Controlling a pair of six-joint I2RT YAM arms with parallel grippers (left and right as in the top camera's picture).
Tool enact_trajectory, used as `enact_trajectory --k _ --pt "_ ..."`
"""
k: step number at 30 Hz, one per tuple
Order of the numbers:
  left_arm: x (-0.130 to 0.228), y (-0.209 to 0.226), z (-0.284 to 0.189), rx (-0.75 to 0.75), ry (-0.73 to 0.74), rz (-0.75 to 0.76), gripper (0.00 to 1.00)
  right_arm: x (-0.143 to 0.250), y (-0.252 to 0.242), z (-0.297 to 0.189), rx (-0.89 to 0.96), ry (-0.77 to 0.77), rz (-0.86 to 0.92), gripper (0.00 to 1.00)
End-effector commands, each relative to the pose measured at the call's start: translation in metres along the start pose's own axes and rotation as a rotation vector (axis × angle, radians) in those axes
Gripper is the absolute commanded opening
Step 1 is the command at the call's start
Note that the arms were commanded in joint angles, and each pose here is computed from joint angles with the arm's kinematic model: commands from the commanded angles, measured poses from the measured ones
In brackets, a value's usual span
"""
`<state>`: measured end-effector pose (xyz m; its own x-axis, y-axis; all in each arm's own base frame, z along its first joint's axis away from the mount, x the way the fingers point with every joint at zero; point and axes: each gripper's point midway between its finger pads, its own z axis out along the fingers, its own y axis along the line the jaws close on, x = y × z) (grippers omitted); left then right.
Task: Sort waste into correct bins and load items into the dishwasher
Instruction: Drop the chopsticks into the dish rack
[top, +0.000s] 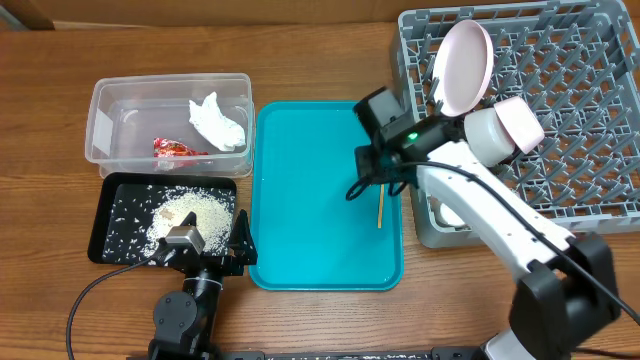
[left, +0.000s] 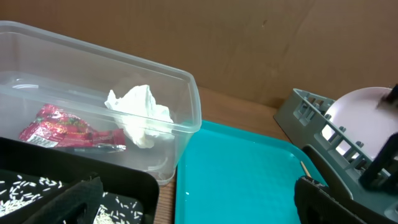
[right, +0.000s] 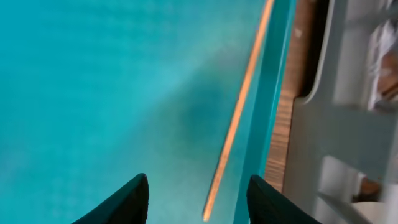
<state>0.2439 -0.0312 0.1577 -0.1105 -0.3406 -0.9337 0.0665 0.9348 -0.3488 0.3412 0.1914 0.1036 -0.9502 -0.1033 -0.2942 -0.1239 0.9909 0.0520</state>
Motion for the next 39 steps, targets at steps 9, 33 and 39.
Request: enact_trajectory --k 9,33,39 --pt "0.000 0.001 0.000 0.001 -0.008 -0.008 1.00 0.044 -0.029 0.083 0.176 0.090 0.131 0.31" --pt "0.000 0.001 0.000 0.001 -0.008 -0.008 1.00 -0.073 -0.083 -0.081 0.320 -0.296 0.081 0.04" --pt "0.000 0.001 0.000 0.001 -0.008 -0.008 1.00 -0.063 -0.111 -0.032 0.341 -0.172 0.081 0.04"
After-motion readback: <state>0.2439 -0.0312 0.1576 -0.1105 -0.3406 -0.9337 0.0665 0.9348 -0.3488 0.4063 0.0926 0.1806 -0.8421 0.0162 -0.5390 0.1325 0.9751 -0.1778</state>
